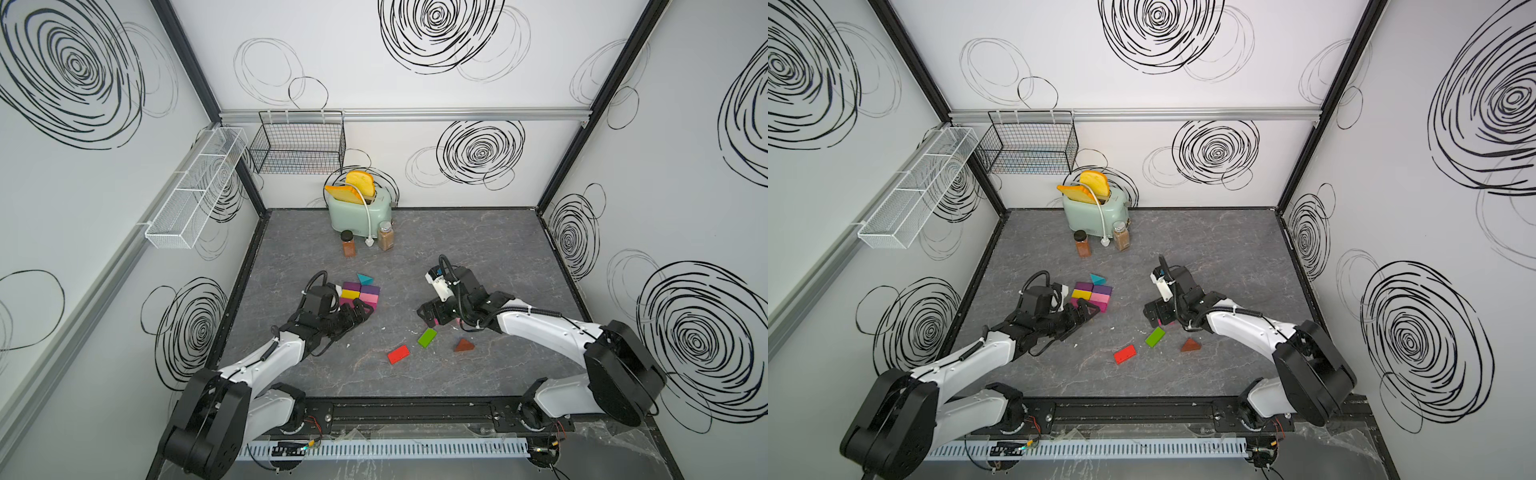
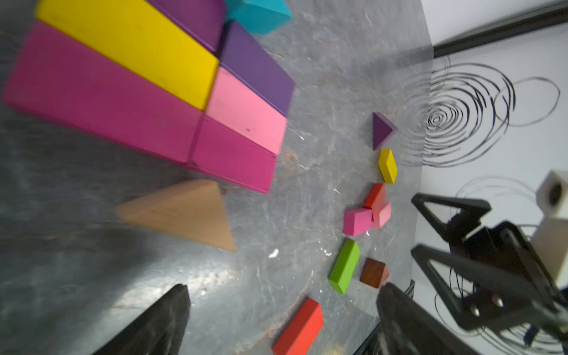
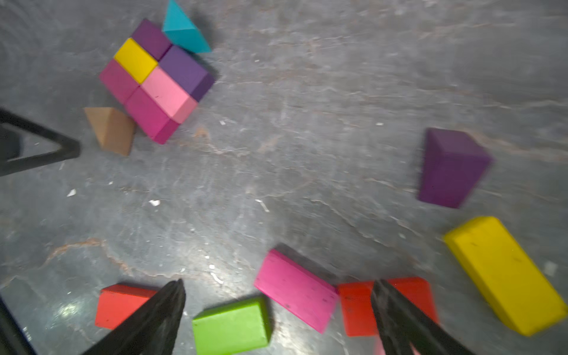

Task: Assemble a piece of candy with building blocks
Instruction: Adjust the building block at the center of the board, then move the building block to the center of the board.

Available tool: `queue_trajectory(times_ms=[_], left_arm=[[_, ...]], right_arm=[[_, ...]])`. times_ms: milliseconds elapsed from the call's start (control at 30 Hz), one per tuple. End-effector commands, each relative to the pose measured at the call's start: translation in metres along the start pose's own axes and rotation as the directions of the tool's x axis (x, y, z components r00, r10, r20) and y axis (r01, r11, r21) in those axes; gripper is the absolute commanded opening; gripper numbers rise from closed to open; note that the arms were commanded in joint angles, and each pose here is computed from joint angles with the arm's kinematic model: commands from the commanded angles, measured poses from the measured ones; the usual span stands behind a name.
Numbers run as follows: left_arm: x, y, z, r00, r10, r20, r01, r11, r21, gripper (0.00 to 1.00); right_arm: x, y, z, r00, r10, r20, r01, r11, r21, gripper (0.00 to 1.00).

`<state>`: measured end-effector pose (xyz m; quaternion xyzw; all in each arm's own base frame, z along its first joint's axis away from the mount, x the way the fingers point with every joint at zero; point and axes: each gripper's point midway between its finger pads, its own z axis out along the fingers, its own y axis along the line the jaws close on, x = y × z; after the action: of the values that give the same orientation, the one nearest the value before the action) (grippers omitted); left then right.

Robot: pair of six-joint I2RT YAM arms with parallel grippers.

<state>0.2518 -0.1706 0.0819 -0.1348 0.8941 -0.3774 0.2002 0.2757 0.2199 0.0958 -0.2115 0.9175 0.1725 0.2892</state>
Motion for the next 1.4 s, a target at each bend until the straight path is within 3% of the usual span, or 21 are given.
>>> queue_trajectory(times_ms=[0, 300, 433, 567, 667, 833, 933, 1133, 1367], left_arm=[[0.007, -0.016, -0.003, 0.994, 0.102, -0.03, -0.103, 0.995, -0.008, 0.99], [0.041, -0.071, 0.037, 0.917, 0.378, -0.128, -0.383, 0.924, -0.018, 0.98], [0.053, -0.089, 0.039, 0.89, 0.43, -0.148, -0.433, 0.901, 0.013, 0.98], [0.082, -0.101, 0.033, 0.875, 0.44, -0.203, -0.432, 0.898, 0.083, 0.98], [0.09, -0.092, 0.023, 0.864, 0.456, -0.212, -0.456, 0.888, 0.051, 0.99], [0.098, -0.061, 0.004, 0.86, 0.447, -0.247, -0.468, 0.883, -0.03, 0.98], [0.103, -0.045, -0.007, 0.867, 0.429, -0.255, -0.459, 0.885, -0.072, 0.97], [0.118, -0.012, 0.006, 0.882, 0.365, -0.298, -0.414, 0.903, -0.119, 0.92], [0.124, -0.008, 0.008, 0.896, 0.344, -0.28, -0.388, 0.914, -0.121, 0.84]], right_arm=[[0.024, -0.033, -0.017, 0.997, 0.037, -0.071, -0.028, 0.992, 0.124, 0.98], [0.018, -0.059, -0.025, 0.964, 0.259, 0.064, -0.261, 0.965, 0.034, 0.99], [0.023, -0.063, -0.016, 0.969, 0.249, -0.004, -0.249, 0.968, 0.03, 1.0], [0.023, -0.063, -0.015, 0.966, 0.259, 0.024, -0.26, 0.966, 0.018, 1.0], [0.012, -0.06, -0.01, 0.97, 0.239, 0.031, -0.239, 0.971, -0.007, 0.99], [0.014, -0.06, 0.011, 0.986, 0.156, -0.059, -0.155, 0.988, 0.019, 0.97], [0.005, -0.047, 0.011, 0.99, 0.133, -0.04, -0.133, 0.991, -0.022, 0.97], [0.013, -0.007, 0.006, 0.993, 0.103, -0.051, -0.108, 0.988, -0.107, 0.97], [0.045, 0.006, 0.011, 0.988, 0.049, -0.147, -0.067, 0.99, -0.124, 0.96]])
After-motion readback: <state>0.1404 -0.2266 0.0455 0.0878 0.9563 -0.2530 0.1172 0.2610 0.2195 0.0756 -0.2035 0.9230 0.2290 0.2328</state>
